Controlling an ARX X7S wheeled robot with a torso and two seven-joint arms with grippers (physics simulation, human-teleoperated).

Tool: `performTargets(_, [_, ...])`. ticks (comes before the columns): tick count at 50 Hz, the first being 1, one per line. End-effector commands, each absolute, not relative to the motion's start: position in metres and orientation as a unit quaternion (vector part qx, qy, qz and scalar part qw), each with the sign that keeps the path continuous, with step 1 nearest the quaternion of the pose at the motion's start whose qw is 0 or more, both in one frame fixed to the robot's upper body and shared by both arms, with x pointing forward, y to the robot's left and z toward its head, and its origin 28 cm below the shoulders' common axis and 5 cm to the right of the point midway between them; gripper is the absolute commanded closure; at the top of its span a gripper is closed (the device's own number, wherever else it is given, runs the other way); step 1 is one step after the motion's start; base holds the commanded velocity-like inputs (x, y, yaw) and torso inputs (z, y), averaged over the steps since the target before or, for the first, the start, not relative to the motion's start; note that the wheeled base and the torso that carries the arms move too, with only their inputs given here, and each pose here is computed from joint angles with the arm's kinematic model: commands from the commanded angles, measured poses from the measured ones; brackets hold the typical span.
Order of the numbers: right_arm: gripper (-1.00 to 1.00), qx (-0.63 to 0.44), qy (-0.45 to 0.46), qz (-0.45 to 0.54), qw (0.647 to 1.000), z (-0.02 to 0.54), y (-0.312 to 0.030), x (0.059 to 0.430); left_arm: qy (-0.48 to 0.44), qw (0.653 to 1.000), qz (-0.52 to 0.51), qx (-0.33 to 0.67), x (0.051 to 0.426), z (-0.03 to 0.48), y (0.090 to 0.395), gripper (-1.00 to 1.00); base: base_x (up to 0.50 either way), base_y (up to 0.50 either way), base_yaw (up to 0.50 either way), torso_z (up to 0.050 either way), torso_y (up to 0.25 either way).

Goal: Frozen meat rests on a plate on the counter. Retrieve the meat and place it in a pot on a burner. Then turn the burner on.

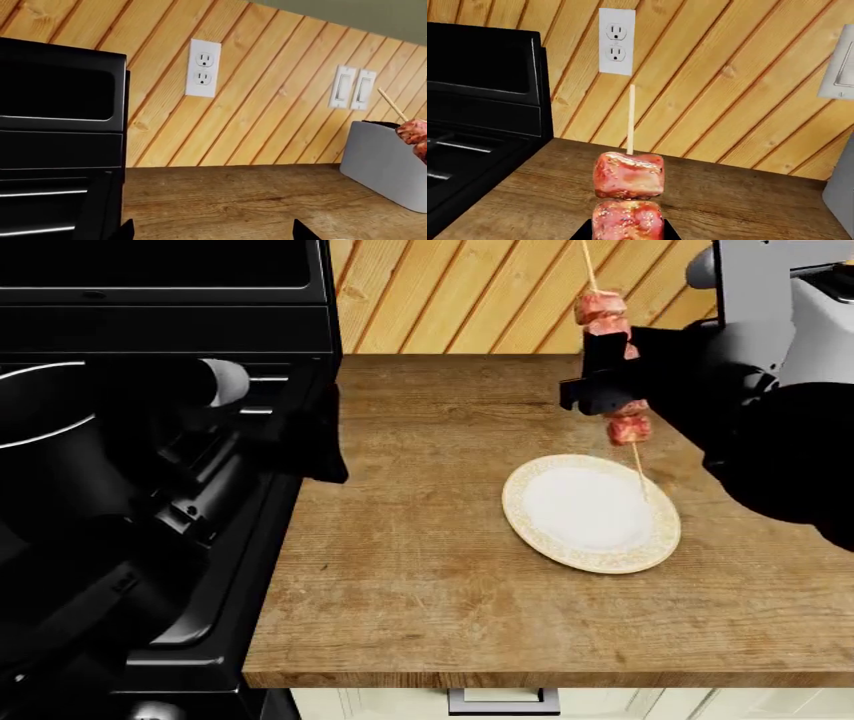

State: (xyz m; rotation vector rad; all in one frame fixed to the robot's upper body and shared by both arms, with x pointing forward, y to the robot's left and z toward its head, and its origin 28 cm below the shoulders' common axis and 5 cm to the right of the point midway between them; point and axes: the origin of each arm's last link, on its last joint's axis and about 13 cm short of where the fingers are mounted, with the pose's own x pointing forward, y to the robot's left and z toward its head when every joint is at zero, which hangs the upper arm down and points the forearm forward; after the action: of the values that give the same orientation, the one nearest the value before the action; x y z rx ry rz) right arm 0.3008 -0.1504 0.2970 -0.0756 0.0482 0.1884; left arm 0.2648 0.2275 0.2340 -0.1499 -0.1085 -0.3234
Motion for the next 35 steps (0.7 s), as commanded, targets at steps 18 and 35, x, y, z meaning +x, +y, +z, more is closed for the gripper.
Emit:
performTargets(18, [1.00,-0.079,-0.039,0.111,0.990,0.312,-0.145,0.294,-0.081,0.981,-0.166,-0.060,0.261,0.244,0.227,-1.00,0.00,0.39,0.00,0.000,0.000])
performTargets(35, [1.00,-0.086,-0.046,0.111,0.989,0.318,-0.143,0.288,-0.109,0.979,-0.161,-0.055,0.256,0.256,0.230,-1.00,0.00,0.50,0.00,0.000,0.000])
